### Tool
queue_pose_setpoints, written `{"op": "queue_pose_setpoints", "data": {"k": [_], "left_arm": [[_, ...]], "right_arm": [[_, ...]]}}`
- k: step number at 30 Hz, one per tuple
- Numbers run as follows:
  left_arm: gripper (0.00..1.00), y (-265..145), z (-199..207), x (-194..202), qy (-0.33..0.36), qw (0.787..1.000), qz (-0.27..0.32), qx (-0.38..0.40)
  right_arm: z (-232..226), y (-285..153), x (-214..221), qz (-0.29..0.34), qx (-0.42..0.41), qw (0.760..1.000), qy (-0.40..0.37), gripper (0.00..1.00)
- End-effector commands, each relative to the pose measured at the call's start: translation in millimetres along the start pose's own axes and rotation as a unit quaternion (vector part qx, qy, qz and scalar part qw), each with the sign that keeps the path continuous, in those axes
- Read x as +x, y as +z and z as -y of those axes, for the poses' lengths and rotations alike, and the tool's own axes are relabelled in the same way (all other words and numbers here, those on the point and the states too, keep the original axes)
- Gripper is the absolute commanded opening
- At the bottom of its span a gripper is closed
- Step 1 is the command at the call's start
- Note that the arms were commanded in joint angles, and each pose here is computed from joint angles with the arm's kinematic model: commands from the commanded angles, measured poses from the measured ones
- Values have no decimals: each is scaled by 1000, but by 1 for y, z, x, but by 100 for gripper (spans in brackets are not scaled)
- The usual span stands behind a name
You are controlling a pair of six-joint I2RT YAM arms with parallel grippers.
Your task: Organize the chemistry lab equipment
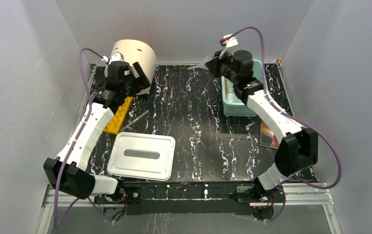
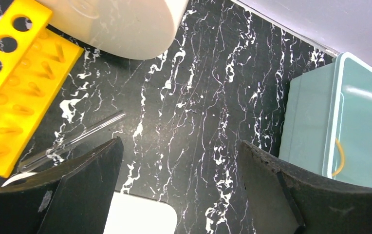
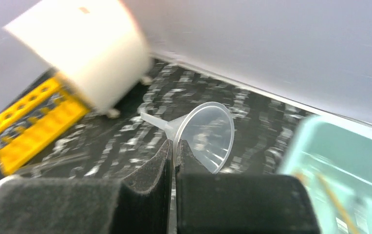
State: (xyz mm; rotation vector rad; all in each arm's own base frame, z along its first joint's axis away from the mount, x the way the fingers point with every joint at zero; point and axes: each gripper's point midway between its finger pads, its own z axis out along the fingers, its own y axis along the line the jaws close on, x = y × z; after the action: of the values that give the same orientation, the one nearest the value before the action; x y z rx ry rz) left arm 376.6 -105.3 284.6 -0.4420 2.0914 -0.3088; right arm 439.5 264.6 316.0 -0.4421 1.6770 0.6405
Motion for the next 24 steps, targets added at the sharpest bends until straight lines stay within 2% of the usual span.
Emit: {"op": "queue_pose_setpoints", "data": {"k": [1,6,11,13,17,24], "left_arm": [[87,11,18,-5,-29,999,12,39],[86,27,38,5,-39,996,-14,83],[87,36,38,16,-39,995,-30,85],[87,39,40,21,-40,994,-40,90],[86,46,42,28,-40,993,-56,92],[85,47,42,38,-44,992,-75,95]], "right_arm": [[83,-54,-26,-16,169,985,-19,0],[148,-107,-25,-29,307,951,-4,0],[185,-142,-4,-65,411,909,-18,0],[194,-143,18,-96,420,902,-16,0],[195,-127,55,-137,394,909,4,0],[205,-120,102,-213,393,894,19,0]]}}
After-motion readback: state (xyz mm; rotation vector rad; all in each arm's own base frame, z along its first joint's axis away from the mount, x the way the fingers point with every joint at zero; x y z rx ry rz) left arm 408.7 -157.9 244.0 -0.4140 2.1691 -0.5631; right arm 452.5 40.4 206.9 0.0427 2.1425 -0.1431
